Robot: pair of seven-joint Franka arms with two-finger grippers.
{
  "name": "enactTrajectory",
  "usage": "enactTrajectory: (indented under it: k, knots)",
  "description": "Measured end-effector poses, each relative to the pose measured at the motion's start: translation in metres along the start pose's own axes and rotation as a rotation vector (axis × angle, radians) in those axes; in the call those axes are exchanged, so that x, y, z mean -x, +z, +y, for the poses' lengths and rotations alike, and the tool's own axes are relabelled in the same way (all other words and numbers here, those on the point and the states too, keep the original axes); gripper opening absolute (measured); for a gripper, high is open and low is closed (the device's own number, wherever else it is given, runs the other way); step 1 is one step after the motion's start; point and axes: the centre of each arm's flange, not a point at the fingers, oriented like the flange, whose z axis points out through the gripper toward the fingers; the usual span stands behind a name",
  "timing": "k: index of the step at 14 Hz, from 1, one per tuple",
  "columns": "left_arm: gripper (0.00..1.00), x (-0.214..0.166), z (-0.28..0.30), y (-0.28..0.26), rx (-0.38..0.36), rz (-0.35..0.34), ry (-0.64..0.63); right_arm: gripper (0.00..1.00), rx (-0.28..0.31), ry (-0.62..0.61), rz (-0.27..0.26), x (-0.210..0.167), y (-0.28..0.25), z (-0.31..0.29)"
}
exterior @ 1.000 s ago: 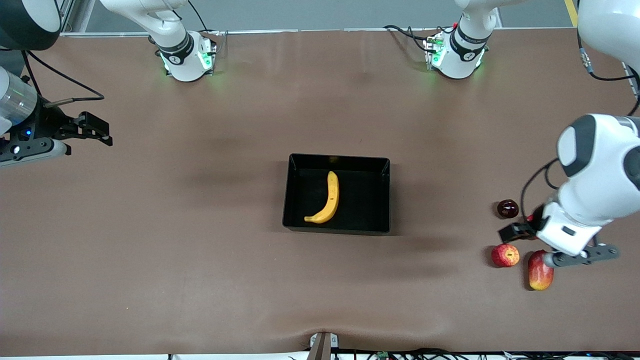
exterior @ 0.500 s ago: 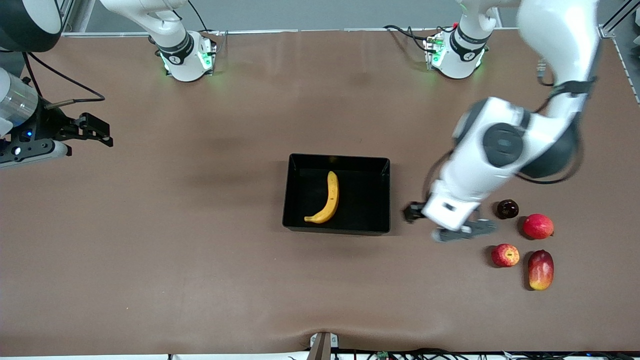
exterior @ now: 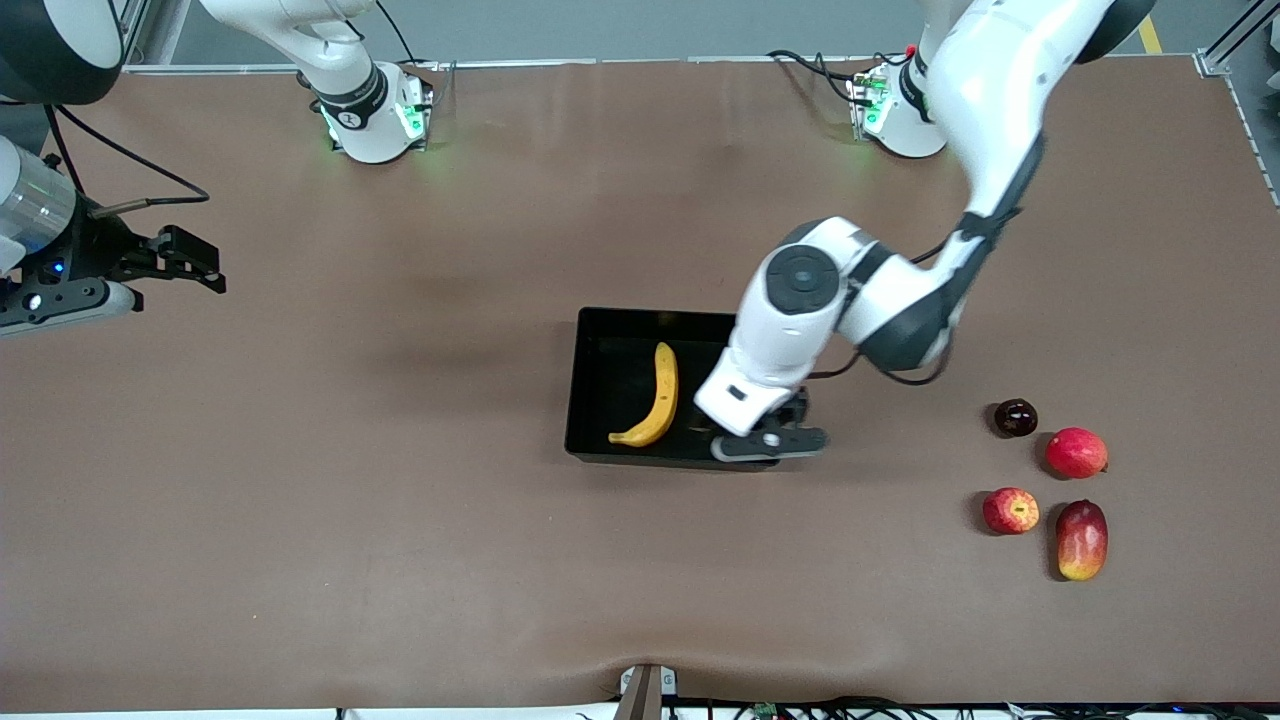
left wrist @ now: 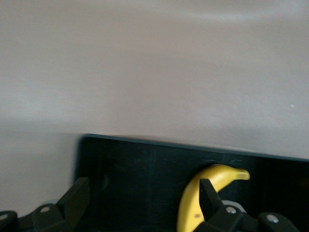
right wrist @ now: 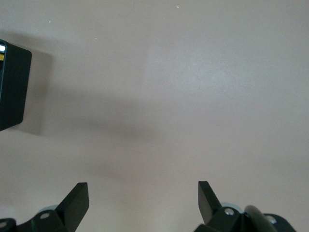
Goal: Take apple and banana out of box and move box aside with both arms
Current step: 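Move the left gripper back over the banana in the tray, then grasp the banana with the left gripper while the right gripper approaches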
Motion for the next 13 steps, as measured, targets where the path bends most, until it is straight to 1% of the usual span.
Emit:
enactTrajectory:
  k: [2,4,8,10,13]
  knots:
    - [1.00,0.016,0.018,0.021,0.012,-0.001,0.024,1.00,0.000,0.000,0.001,0.000,0.000,0.000]
    - [1.00,0.030,0.030,0.036,0.006,-0.021,0.044,1.00,0.000,0.000,-0.001,-0.001,0.001,0.000]
    - [1.00,0.077,0.063,0.079,-0.030,-0.070,0.077,1.00,0.000,0.000,-0.004,-0.001,0.002,0.000]
    - [1.00,0.089,0.067,0.099,-0.046,-0.081,0.105,1.00,-0.001,0.001,-0.004,-0.001,0.002,0.000]
    - [1.00,0.099,0.069,0.121,-0.034,-0.088,0.119,1.00,0.000,0.000,-0.003,-0.001,0.002,0.000]
